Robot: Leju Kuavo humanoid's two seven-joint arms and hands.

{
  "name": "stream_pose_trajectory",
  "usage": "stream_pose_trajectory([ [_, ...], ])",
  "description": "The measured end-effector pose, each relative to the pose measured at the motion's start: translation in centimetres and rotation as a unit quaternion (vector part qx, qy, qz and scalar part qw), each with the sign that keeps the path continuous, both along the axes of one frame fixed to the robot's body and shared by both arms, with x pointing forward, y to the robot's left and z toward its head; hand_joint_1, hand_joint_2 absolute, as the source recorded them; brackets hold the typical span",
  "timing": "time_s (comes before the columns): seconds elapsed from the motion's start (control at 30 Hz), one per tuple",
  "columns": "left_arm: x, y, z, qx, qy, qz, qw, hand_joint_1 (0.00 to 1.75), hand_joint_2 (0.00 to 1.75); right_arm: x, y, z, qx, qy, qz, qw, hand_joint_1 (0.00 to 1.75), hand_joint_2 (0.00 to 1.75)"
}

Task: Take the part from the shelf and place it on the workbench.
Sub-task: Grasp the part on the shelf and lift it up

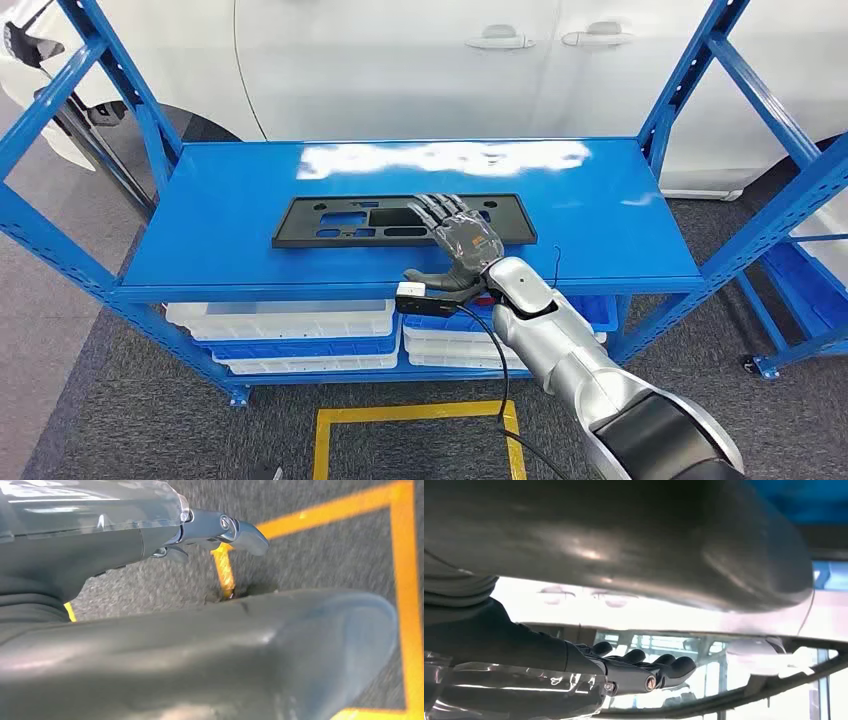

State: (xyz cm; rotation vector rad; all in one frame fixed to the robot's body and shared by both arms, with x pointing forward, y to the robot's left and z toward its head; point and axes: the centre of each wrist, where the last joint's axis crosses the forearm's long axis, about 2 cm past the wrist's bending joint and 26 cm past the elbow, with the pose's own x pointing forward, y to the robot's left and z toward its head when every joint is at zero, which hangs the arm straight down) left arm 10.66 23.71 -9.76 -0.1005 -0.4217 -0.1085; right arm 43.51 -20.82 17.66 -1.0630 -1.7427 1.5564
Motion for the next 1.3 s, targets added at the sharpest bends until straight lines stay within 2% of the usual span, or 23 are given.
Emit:
stream_pose_trajectory([
  [0.7, -0.5, 0.1, -0.1, -0.007, -0.011, 0.003, 1.000, 0.00, 0.00, -0.3, 1.5, 0.2, -0.025, -0.006, 0.039, 0.999, 0.00, 0.00],
  [0.83, -0.5, 0.1, -0.1, -0.007, -0.013, 0.002, 1.000, 0.00, 0.00, -0.4, 1.6, 0.1, -0.029, -0.007, 0.043, 0.999, 0.00, 1.75],
  [1.3, -0.8, 0.1, -0.2, -0.009, -0.012, 0.007, 1.000, 0.00, 0.00, -0.5, 1.9, -0.1, -0.041, -0.001, 0.046, 0.998, 0.00, 1.75],
])
